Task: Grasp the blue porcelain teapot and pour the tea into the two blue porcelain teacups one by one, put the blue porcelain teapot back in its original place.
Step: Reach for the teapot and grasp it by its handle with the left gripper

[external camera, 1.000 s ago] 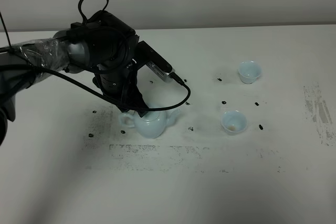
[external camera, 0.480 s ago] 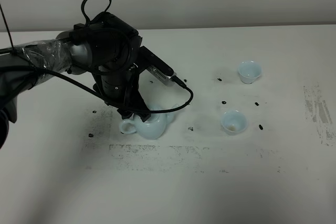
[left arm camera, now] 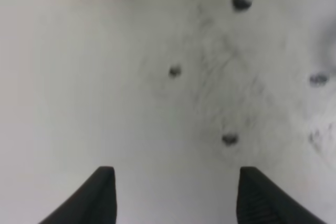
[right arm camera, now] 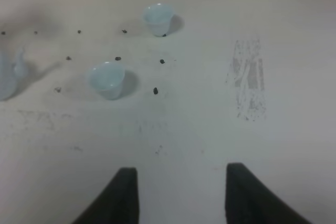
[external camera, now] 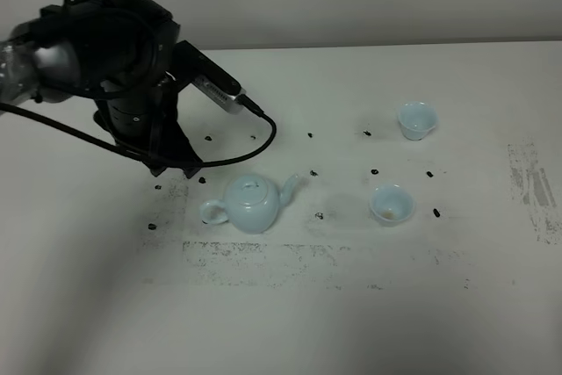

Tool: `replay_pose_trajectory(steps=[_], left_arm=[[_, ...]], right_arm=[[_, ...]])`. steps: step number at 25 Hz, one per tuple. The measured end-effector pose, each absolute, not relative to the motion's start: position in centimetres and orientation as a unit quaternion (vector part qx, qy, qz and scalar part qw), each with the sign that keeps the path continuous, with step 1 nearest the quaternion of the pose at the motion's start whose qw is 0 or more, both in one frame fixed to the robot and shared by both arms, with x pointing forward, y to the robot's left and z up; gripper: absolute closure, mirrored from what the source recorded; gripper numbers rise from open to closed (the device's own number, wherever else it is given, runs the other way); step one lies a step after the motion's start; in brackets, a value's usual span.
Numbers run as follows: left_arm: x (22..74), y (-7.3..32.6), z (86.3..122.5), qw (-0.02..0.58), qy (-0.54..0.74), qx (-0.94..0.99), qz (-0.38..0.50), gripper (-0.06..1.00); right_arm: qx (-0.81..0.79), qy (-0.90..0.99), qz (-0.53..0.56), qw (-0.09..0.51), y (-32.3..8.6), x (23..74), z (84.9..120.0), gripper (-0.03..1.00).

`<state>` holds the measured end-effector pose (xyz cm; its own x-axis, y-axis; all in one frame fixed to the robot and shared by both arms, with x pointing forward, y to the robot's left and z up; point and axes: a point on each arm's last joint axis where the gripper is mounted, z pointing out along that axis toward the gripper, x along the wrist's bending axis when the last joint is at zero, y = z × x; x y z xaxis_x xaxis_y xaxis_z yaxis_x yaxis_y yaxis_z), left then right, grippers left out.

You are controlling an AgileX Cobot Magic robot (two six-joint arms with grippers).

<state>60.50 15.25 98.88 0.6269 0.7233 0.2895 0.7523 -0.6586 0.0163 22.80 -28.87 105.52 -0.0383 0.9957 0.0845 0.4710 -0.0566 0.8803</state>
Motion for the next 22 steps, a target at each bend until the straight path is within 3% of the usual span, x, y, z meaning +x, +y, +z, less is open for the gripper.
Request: replay_pose_trajectory(steps=[3, 7, 13, 22], left_arm=[[58.7, 16.3, 99.7, 0.015, -0.407, -0.9, -0.155, 0.42], [57.8, 16.4, 97.8, -0.04, -0.38, -0.908, -0.172, 0.42], [58.0, 15.8, 94.7, -0.04, -0.315, -0.934, -0.167, 0.43], [58.3, 14.7, 94.3, -0.057, -0.251, -0.948, -0.186, 0.43]], right_arm=[[0.609, 0.602, 0.396, 0.331, -28.9, 22.8, 105.5, 0.56], [0.609, 0.602, 0.396, 0.331, -28.9, 22.8, 105.5, 0.56], [0.609, 0.602, 0.396, 0.331, -28.9, 22.8, 105.5, 0.56], [0.609, 0.602, 0.396, 0.331, -28.9, 22.8, 105.5, 0.56]])
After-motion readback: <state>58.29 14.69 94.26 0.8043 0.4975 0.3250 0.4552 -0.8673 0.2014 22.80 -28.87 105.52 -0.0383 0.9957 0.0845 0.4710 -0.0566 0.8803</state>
